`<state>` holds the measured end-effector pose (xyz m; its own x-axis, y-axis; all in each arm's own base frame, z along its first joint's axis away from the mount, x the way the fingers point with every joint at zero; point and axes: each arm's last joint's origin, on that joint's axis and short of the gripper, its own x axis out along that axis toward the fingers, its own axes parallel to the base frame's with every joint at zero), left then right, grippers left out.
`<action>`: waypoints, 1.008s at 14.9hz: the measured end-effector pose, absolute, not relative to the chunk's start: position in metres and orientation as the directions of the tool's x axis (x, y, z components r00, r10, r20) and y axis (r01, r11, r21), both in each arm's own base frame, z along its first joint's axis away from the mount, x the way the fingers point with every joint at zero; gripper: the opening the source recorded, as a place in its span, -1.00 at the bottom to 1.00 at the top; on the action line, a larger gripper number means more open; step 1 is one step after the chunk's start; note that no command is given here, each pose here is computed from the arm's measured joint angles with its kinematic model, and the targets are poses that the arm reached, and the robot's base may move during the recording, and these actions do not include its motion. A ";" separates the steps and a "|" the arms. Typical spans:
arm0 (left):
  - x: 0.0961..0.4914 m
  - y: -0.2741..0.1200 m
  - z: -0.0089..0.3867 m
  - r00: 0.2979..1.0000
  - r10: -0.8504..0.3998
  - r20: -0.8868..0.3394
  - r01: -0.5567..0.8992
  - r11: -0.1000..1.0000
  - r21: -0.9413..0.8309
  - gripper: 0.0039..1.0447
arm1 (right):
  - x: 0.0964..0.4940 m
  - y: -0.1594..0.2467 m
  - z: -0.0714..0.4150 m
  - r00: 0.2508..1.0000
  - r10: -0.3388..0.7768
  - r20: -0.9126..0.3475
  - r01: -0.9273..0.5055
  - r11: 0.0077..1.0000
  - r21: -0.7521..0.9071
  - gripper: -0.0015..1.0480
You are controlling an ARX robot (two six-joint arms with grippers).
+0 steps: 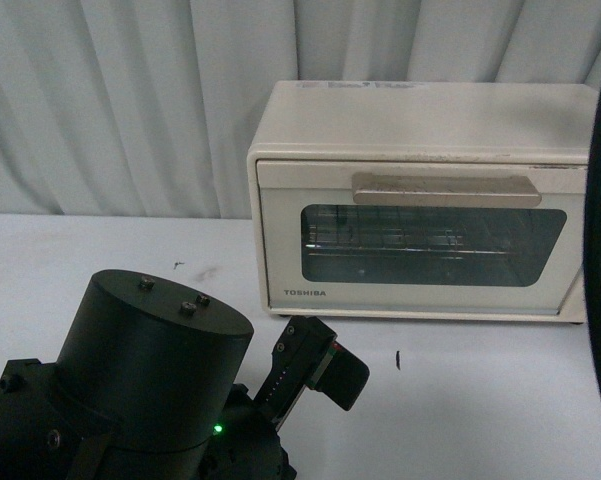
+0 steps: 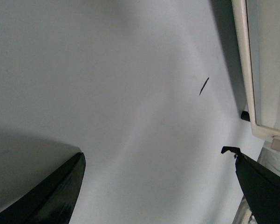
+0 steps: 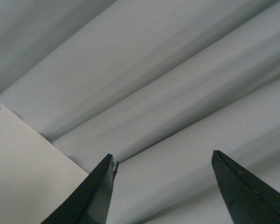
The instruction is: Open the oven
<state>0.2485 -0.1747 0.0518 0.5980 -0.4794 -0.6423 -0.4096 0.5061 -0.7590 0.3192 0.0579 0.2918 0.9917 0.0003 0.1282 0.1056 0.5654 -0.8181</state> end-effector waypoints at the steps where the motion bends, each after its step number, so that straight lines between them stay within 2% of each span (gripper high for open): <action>1: 0.248 -0.175 0.052 0.598 -0.479 -0.642 -0.410 0.506 -0.759 0.88 | 0.322 0.059 0.291 0.993 0.034 0.111 0.078 0.508 -0.858 0.02; 3: 0.248 -0.175 0.052 0.598 -0.479 -0.642 -0.410 0.506 -0.759 0.88 | 0.325 0.062 0.286 0.991 0.121 0.050 -0.001 0.387 -0.922 -0.45; 6: 0.248 -0.175 0.052 0.598 -0.479 -0.642 -0.410 0.506 -0.759 0.88 | 0.325 0.064 0.273 0.972 0.219 -0.079 -0.130 0.231 -0.964 -0.96; 8: 0.248 -0.175 0.052 0.598 -0.480 -0.642 -0.409 0.506 -0.759 0.88 | 0.324 0.062 0.265 0.955 0.246 -0.165 -0.207 0.154 -0.966 -0.96; 11: 0.248 -0.175 0.052 0.598 -0.479 -0.642 -0.410 0.506 -0.759 0.88 | 0.322 0.062 0.256 0.940 0.252 -0.230 -0.267 0.125 -0.956 -0.96; 15: 0.248 -0.175 0.052 0.598 -0.479 -0.642 -0.410 0.506 -0.759 0.88 | 0.308 0.069 0.226 0.849 0.306 -0.431 -0.470 0.064 -0.881 -0.96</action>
